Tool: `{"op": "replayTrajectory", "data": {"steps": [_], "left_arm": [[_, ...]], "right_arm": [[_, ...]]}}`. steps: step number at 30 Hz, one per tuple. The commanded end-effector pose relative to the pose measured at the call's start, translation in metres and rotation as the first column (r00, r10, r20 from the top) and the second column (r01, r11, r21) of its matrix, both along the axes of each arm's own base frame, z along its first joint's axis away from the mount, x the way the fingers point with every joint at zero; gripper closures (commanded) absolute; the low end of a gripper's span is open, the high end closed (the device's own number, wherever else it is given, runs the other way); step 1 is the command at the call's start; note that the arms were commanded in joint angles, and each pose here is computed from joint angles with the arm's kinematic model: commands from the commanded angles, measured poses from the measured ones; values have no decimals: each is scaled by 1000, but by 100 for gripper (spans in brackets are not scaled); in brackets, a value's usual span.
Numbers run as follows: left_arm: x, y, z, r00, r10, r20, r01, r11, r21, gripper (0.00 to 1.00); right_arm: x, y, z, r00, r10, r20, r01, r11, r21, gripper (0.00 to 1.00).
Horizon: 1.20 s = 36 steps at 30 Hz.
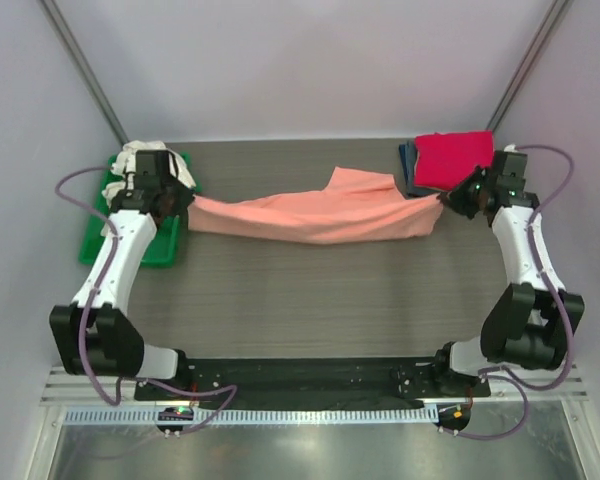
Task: Fold and stack the t-shirts
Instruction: Fold the tshirt
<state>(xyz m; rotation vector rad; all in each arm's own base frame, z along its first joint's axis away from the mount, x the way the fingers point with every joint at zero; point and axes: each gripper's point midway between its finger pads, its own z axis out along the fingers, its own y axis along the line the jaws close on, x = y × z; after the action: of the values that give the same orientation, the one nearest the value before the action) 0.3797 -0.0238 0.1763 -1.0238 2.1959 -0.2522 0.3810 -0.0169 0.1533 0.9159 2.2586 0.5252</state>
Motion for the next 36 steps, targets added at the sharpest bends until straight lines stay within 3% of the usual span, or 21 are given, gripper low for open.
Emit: {"op": "replayTrajectory", "data": {"steps": [1,3,5,6,7,9,10,17,23,27,28,30,31,32,33,34,35,36], "left_arm": [[-6,11,103,967,11,255,-21,999,36,100],[-28,20,123,953,27,303,-48,997,63,100],[-52,23,123,951,32,308,-58,996,74,100],[-62,23,93,968,28,249,-48,996,76,100],[-69,21,84,970,25,242,-42,997,68,100],[-88,19,63,974,31,226,-42,998,46,100],[-98,18,30,986,29,163,-37,998,44,100],[-169,12,-90,994,77,-74,-79,997,-24,100],[-181,14,-94,984,163,-73,-166,985,-45,100],[-184,18,-95,977,187,-106,-190,981,-25,99],[-186,17,-95,976,185,-115,-190,981,-30,95],[-186,15,-92,977,186,-105,-191,981,-43,91],[-187,14,-89,978,183,-102,-189,981,-52,84],[-188,13,-87,978,187,-95,-194,979,-65,78],[-188,11,-81,980,186,-72,-191,978,-80,72],[-190,10,-74,980,188,-65,-194,977,-92,52],[-191,9,-69,980,192,-52,-197,975,-105,44],[-192,9,-60,981,193,-16,-194,975,-113,38]], "right_arm": [[2,-14,140,945,-57,321,93,991,-97,99],[-17,-18,156,938,-66,340,121,982,-142,99],[-39,-12,136,950,-71,306,117,984,-137,99],[-45,-7,126,955,-63,290,101,988,-120,99],[-56,-4,90,974,-67,218,92,990,-103,99],[-72,-1,67,980,-68,187,89,990,-106,99],[-85,0,38,989,-75,126,89,990,-106,99],[-142,0,-42,985,-171,-8,169,979,-118,99],[-149,-6,-36,955,-293,35,295,952,-85,99],[-151,-3,-44,953,-302,-2,301,952,-59,99],[-153,-1,-48,955,-297,-16,296,953,-56,98],[-155,2,-53,956,-292,-32,290,956,-45,83],[-159,4,-57,956,-289,-45,287,957,-40,74],[-160,4,-58,955,-292,-47,290,956,-41,48],[-162,3,-56,954,-299,-35,298,954,-42,36],[-166,1,-57,949,-313,-37,311,949,-52,26],[-167,0,-56,946,-321,-32,319,946,-58,15],[-169,-1,-51,943,-333,-16,332,942,-55,13]]}}
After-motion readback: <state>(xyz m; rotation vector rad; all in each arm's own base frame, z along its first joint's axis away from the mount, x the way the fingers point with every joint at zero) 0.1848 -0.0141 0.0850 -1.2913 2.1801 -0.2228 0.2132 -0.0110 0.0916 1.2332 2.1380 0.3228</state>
